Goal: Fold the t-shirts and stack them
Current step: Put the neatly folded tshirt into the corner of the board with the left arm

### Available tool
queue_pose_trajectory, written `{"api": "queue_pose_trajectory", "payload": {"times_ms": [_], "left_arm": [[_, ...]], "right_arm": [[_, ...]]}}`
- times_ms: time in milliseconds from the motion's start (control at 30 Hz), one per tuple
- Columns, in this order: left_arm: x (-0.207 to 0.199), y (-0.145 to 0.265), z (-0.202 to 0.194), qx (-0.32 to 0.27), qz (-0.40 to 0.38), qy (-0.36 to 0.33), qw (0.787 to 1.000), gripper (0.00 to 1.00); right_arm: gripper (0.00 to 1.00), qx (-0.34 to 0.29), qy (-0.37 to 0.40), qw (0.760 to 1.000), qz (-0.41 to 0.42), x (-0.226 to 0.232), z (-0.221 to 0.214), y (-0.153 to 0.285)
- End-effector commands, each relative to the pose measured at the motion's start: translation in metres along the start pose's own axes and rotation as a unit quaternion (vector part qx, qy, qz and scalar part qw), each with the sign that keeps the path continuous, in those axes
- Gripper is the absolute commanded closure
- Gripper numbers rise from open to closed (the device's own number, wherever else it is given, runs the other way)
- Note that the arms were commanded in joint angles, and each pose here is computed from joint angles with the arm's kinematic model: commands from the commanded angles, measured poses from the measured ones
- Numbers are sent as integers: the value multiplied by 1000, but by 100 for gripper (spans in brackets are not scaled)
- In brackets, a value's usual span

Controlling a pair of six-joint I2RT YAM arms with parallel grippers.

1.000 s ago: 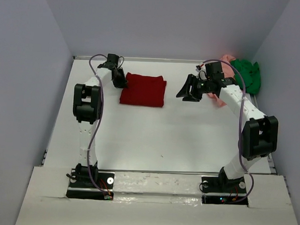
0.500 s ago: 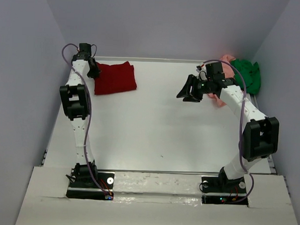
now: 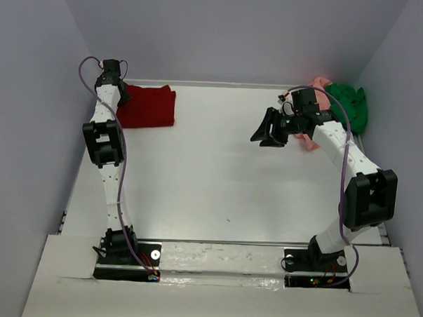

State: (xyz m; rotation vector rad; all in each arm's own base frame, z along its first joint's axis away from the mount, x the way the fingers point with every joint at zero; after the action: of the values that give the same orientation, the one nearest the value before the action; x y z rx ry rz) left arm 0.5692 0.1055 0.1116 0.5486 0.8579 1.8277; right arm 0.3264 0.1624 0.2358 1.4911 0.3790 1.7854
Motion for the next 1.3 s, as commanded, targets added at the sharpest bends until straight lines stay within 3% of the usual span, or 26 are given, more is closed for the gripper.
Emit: {"api": "queue_pose_trajectory", "payload": {"times_ms": [0, 333, 433, 533, 600, 633, 667, 767, 1033, 1133, 1267], "left_arm": [[15, 12, 51, -96, 17, 13, 995, 92], [34, 34, 83, -162, 66, 36, 984, 89], [39, 34, 85, -167, 81, 40, 982, 77], [43, 33, 88, -172, 84, 50, 980, 71], [44, 36, 91, -180, 82, 58, 979, 61], [45, 42, 96, -191, 86, 64, 976, 47], [45, 44, 98, -196, 84, 67, 975, 40], [43, 55, 108, -216, 79, 75, 970, 32], [19, 93, 110, -219, 15, 92, 971, 34], [2, 104, 95, -198, 14, 88, 976, 40], [-20, 114, 74, -153, -18, 88, 984, 70]], "right_arm": [[44, -9, 20, 1000, 14, 14, -1, 21], [44, 4, 12, 1000, 19, 14, -2, 18], [44, 6, 12, 1000, 21, 15, -2, 19], [44, 7, 15, 1000, 23, 17, -3, 21], [43, 11, 16, 1000, 24, 16, -6, 22], [43, 14, 16, 999, 25, 16, -7, 22], [43, 16, 16, 999, 26, 16, -8, 23], [43, 20, 13, 999, 24, 14, -12, 23], [43, 18, 11, 1000, 22, 12, -11, 21], [43, 20, 10, 999, 26, 13, -9, 18], [43, 23, 9, 999, 29, 12, -8, 16]]}}
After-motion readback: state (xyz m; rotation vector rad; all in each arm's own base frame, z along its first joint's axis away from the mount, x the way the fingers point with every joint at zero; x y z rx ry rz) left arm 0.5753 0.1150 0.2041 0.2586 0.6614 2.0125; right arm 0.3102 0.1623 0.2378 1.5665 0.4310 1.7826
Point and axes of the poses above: each gripper's point midway between its finger pads, its own y axis back along the fingers, its own x axis along the line the jaws close on, z = x × y, the point moved 6 cm from there along y, back along the fingers, and after that the axes turned 3 degrees about -y, right-handed, at the moved point
